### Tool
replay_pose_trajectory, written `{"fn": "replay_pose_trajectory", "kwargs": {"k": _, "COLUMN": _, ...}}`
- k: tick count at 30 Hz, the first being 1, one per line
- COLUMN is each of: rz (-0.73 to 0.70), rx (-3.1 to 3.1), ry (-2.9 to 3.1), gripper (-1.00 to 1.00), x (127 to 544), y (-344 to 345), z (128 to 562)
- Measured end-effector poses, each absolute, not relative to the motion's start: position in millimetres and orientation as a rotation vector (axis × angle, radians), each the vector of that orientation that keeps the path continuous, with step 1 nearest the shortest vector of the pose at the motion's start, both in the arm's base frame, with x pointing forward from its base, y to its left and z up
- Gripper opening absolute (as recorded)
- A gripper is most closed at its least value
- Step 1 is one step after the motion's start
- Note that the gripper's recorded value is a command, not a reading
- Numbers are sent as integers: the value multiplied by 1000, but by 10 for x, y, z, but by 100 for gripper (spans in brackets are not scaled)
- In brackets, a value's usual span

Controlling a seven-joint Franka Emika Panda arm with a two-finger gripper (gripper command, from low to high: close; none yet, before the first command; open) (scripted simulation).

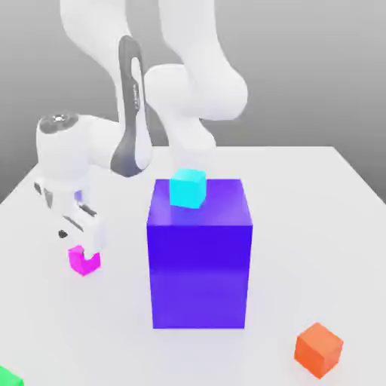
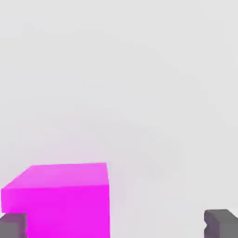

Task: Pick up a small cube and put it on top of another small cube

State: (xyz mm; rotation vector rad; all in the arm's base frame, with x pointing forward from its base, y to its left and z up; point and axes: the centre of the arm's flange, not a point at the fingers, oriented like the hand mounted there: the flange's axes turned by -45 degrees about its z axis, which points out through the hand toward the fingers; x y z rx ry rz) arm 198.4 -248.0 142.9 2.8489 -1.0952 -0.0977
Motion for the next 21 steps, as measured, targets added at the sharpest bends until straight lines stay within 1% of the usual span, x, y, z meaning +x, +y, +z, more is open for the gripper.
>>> {"fn": "replay_pose_trajectory", "kwargs": {"k": 9, "rz": -18, "rx": 2918, "ry": -1129, "gripper": 0, "x": 2022, "y": -2377, "z": 1237}}
{"fn": "replay_pose_trajectory", "kwargs": {"k": 10, "rz": -9, "rx": 2924, "ry": -1132, "gripper": -100, "x": 2026, "y": -2370, "z": 1230}}
{"fn": "replay_pose_trajectory", "kwargs": {"k": 16, "rz": -4, "rx": 2926, "ry": -1134, "gripper": -100, "x": 2030, "y": -2365, "z": 1227}}
{"fn": "replay_pose_trajectory", "kwargs": {"k": 21, "rz": -55, "rx": 2892, "ry": -1113, "gripper": -100, "x": 2003, "y": -2413, "z": 1283}}
